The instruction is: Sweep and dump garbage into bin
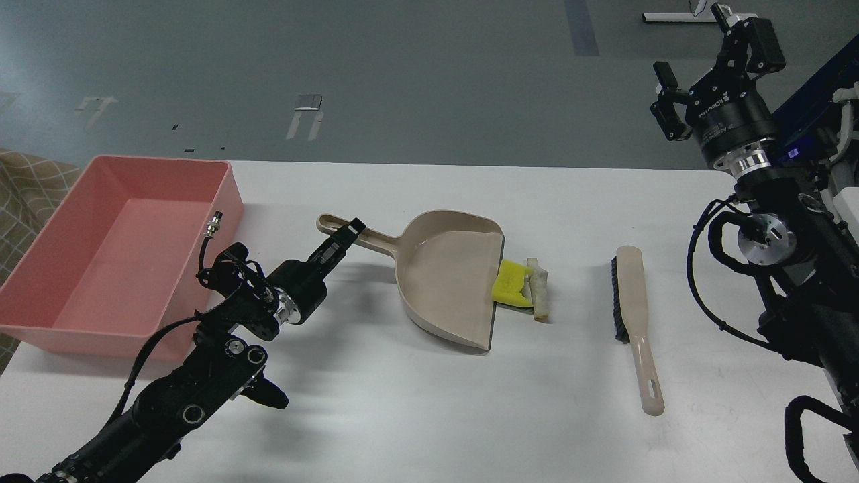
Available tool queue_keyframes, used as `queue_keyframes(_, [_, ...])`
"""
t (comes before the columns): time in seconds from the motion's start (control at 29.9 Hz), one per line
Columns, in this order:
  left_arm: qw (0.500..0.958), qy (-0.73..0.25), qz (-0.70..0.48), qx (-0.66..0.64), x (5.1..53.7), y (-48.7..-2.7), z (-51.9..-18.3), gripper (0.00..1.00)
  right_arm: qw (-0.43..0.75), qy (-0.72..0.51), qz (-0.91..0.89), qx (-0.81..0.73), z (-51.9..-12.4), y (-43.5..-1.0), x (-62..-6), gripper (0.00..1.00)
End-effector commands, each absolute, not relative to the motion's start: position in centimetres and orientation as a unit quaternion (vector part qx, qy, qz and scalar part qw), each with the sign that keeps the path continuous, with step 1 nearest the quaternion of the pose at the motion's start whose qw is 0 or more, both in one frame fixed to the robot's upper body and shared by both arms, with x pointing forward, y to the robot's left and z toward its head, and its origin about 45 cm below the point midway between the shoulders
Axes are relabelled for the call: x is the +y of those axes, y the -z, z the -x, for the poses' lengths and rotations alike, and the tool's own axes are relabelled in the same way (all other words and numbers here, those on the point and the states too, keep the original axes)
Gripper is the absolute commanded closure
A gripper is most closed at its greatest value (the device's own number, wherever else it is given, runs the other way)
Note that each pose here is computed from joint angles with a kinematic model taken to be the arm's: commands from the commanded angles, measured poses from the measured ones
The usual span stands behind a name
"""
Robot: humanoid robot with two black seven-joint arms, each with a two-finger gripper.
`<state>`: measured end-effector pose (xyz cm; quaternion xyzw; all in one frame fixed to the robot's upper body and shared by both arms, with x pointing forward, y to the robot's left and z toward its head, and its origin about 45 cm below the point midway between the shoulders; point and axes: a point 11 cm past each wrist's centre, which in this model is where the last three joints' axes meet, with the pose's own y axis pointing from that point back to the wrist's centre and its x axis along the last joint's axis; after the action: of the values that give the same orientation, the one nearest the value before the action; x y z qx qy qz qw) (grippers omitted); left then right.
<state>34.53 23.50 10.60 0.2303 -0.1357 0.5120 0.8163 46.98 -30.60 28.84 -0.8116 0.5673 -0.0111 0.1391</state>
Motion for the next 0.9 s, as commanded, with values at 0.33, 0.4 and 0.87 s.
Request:
queue_keyframes(0.33, [0.816, -0.513, -0.228, -0.136, 23.5, -10.7, -34.5, 1.0, -0.218, 0.141, 0.868, 0.422, -36.5, -30.3, -38.2, 0.0])
queue_keyframes(0.4, [0.816, -0.513, -0.228, -0.136, 23.5, -10.7, -34.5, 1.0, -0.254, 0.137, 0.866, 0.408, -34.4, -30.3, -39.3, 0.0])
queue_keyframes(0.87, [0.817, -0.513, -0.226, -0.135, 23.2, -10.6, -34.5, 1.0, -0.43, 0.099, 0.845, 0.303, -25.5, -24.9, -43.0, 0.0])
